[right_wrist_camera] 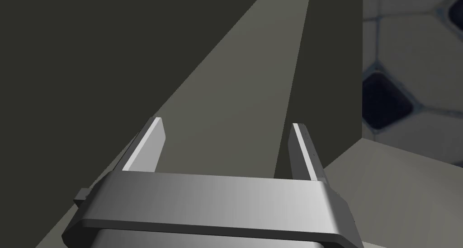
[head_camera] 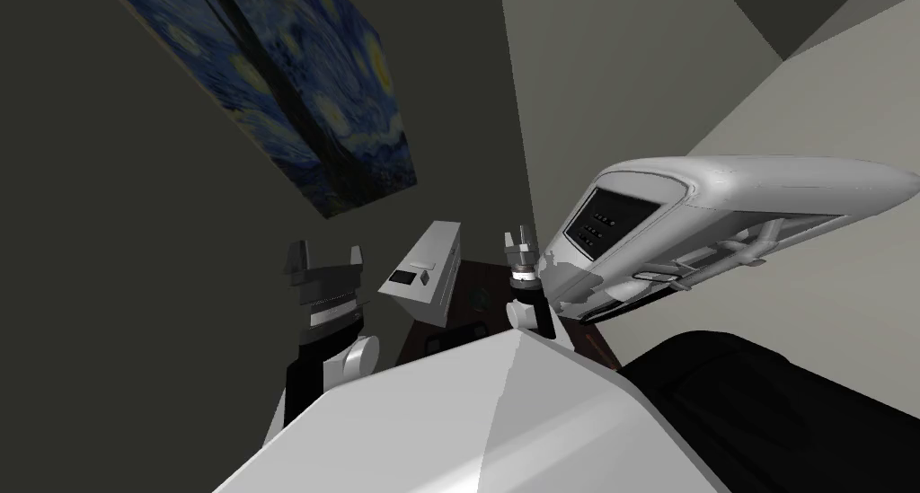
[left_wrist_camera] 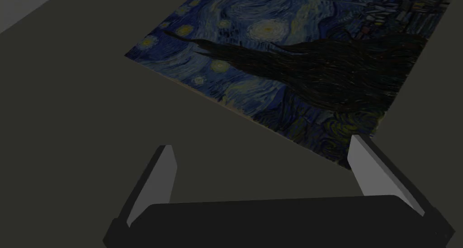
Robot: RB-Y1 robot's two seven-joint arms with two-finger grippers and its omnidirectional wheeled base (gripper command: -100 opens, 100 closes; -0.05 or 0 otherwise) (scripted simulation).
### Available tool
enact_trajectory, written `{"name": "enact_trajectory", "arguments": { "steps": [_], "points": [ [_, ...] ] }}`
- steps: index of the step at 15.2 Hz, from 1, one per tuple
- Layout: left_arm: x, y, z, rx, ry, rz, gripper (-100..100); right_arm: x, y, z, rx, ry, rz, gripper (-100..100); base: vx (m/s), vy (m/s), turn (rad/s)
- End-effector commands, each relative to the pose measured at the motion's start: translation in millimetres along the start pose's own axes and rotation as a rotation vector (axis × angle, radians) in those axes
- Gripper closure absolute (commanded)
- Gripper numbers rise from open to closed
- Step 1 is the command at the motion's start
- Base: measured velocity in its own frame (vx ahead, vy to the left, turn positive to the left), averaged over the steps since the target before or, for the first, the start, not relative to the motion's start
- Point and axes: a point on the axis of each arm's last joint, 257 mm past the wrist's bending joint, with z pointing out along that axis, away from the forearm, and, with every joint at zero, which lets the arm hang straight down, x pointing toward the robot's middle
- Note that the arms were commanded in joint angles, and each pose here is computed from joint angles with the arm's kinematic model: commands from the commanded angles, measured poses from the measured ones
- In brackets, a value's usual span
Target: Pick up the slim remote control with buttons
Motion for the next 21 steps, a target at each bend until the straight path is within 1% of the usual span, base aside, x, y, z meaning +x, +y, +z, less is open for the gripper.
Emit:
{"name": "enact_trajectory", "arguments": {
  "steps": [1,3,4,6,7,8,9,10,11,12,13,14,15,16,17,18,19,20,21],
  "points": [
    [2.3,9,-0.4,-0.026,0.029,0.022,-100,0,0,0.0,0.000,0.000,0.000,0,-0.002,-0.011,-0.009],
    [2.2,30,-1.0,-0.080,0.064,0.061,-100,0,0,0.0,0.000,0.000,0.000,0,-0.009,-0.035,-0.025],
    [2.6,30,-1.1,-0.080,0.067,0.063,-100,0,0,0.0,0.000,0.000,0.000,0,-0.011,-0.044,-0.019],
    [-2.4,59,-2.2,-0.154,0.098,0.119,-100,0,0,0.0,0.000,0.000,0.000,0,-0.011,-0.061,-0.029],
    [-2.5,59,-2.2,-0.154,0.098,0.119,-100,0,0,0.0,0.000,0.000,0.000,0,-0.008,-0.062,-0.027],
    [-7.4,76,-3.0,-0.198,0.110,0.153,-100,0,0,0.0,0.000,0.000,0.000,0,-0.005,-0.068,-0.027],
    [-7.4,76,-3.0,-0.198,0.110,0.153,-100,0,0,0.0,0.000,0.000,0.000,0,-0.005,-0.062,-0.019],
    [-14.1,94,-4.0,-0.244,0.120,0.190,-100,0,0,0.0,0.000,0.000,0.000,0,-0.008,-0.062,-0.029],
    [-14.2,95,-4.0,-0.245,0.120,0.190,-100,0,0,0.0,0.000,0.000,0.000,0,-0.009,-0.059,-0.025],
    [-21.7,111,-3.8,-0.288,0.129,0.230,-100,0,0,0.0,0.000,0.000,0.000,0,-0.007,-0.066,-0.032],
    [-22.9,114,-5.2,-0.295,0.128,0.231,-100,0,0,0.0,0.000,0.000,0.000,0,-0.002,-0.063,-0.037],
    [-32.5,132,-5.4,-0.341,0.134,0.274,-100,0,0,0.0,0.000,0.000,0.000,0,0.002,-0.074,-0.048],
    [-33.6,135,-6.8,-0.349,0.133,0.274,-100,0,0,0.0,0.000,0.000,0.000,0,0.000,-0.070,-0.029],
    [-44.2,150,-6.0,-0.389,0.139,0.319,-100,0,0,0.0,0.000,0.000,0.000,0,0.002,-0.072,-0.034],
    [-46.5,155,-8.6,-0.405,0.136,0.320,-100,0,0,0.0,0.000,0.000,0.000,0,0.006,-0.067,-0.031],
    [-56.8,166,-5.4,-0.431,0.142,0.366,-100,0,0,0.0,0.000,0.000,0.000,0,0.000,-0.076,-0.041],
    [-61.2,175,-10.6,-0.462,0.137,0.368,-100,0,0,0.0,0.000,0.000,0.000,0,0.000,-0.075,-0.037],
    [-61.4,176,-10.8,-0.464,0.136,0.368,-100,0,0,0.0,0.000,0.000,0.000,0,0.005,-0.047,-0.010],
    [-74.4,189,-8.6,-0.500,0.139,0.416,-100,0,0,0.0,0.000,0.000,0.000,0,0.005,-0.048,-0.029]
  ]
}}
